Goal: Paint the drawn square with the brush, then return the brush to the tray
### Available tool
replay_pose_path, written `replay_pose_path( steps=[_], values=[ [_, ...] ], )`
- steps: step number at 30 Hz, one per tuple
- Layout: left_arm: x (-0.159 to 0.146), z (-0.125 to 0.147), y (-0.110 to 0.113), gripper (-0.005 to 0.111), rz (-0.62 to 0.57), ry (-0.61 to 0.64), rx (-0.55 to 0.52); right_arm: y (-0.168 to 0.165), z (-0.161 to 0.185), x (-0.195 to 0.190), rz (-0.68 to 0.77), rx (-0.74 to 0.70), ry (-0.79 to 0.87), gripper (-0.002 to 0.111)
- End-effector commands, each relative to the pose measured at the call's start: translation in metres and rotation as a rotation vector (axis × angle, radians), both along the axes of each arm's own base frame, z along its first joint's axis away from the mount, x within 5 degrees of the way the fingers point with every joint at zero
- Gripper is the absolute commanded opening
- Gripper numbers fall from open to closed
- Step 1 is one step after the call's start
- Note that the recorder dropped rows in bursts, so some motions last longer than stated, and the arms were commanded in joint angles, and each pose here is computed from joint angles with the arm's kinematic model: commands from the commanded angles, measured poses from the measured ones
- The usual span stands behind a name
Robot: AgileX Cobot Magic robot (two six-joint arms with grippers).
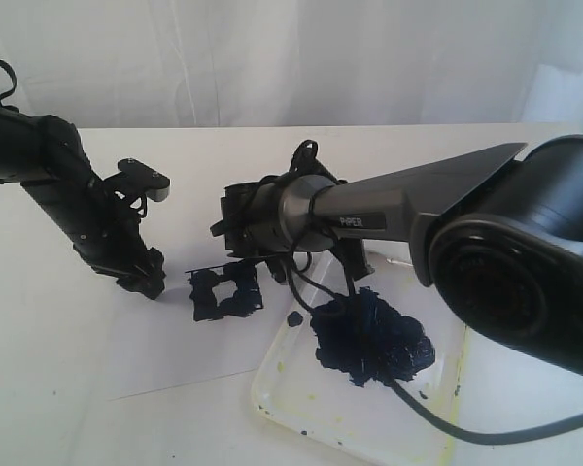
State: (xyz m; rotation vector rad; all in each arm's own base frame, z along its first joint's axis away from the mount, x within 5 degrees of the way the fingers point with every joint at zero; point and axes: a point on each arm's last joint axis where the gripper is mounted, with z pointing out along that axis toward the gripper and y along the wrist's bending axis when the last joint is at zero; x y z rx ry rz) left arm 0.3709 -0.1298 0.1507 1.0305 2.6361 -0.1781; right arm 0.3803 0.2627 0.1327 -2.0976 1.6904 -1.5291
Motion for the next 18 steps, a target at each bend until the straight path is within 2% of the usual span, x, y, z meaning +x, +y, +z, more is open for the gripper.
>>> replay_pose_path(
  steps=[1,9,18],
  values=[
    [-0.005,-0.007,0.001,0.074,0.007,0.043,0.006,0.006,-0.001,0.001,0.025,0.064,-0.031,0.0],
    [-0.005,-0.007,0.001,0.074,0.007,0.043,0.006,0.02,-0.003,-0.004,0.098,0.106,-0.018,0.0],
    [-0.005,-0.007,0.001,0.074,0.007,0.043,0.006,0.021,-0.002,-0.005,0.092,0.097,-0.02,0.0]
  ],
)
